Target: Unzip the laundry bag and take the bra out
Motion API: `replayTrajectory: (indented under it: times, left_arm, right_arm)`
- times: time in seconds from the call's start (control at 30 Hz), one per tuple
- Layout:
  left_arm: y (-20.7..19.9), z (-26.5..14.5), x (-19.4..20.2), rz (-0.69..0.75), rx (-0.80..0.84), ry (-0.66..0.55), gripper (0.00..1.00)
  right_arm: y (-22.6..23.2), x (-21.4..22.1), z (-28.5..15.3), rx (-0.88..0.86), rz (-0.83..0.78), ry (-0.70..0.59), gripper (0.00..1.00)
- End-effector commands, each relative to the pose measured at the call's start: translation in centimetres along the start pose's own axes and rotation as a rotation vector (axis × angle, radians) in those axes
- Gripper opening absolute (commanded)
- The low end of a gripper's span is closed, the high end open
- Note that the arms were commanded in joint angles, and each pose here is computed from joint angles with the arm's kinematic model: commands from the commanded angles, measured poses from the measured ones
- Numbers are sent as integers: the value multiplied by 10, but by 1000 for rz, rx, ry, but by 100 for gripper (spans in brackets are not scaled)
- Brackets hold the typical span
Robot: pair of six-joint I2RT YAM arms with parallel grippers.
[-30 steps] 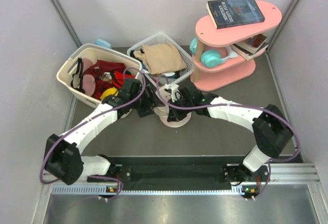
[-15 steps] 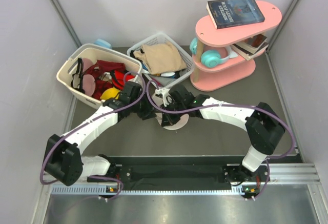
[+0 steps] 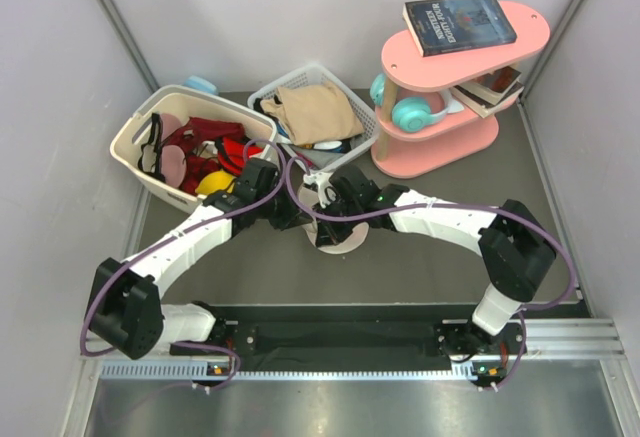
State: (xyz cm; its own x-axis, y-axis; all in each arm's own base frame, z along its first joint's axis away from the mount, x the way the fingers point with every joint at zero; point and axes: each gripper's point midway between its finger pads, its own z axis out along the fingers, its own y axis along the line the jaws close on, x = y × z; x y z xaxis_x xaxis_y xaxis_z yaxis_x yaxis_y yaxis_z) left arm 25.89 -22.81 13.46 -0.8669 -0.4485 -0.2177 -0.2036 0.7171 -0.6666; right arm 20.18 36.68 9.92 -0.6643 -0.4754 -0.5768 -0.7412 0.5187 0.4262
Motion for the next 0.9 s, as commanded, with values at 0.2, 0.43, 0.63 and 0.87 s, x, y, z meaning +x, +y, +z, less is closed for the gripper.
replayTrajectory:
  times: [0.2, 0.43, 0.63, 0.87]
  left_arm:
    - [16, -1, -4, -4, -52, -38, 0]
    - [26, -7, -3, 5, -84, -53, 0]
    - [29, -12, -5, 9, -97, -67, 0]
    - [25, -13, -6, 9, -87, -62, 2]
  right_arm:
    - [-12, -13, -23, 39, 4, -71, 0]
    - [-43, -12, -39, 90, 61, -103, 0]
    - [-67, -4, -50, 132, 100, -115, 0]
    - [-60, -11, -52, 120, 72, -118, 0]
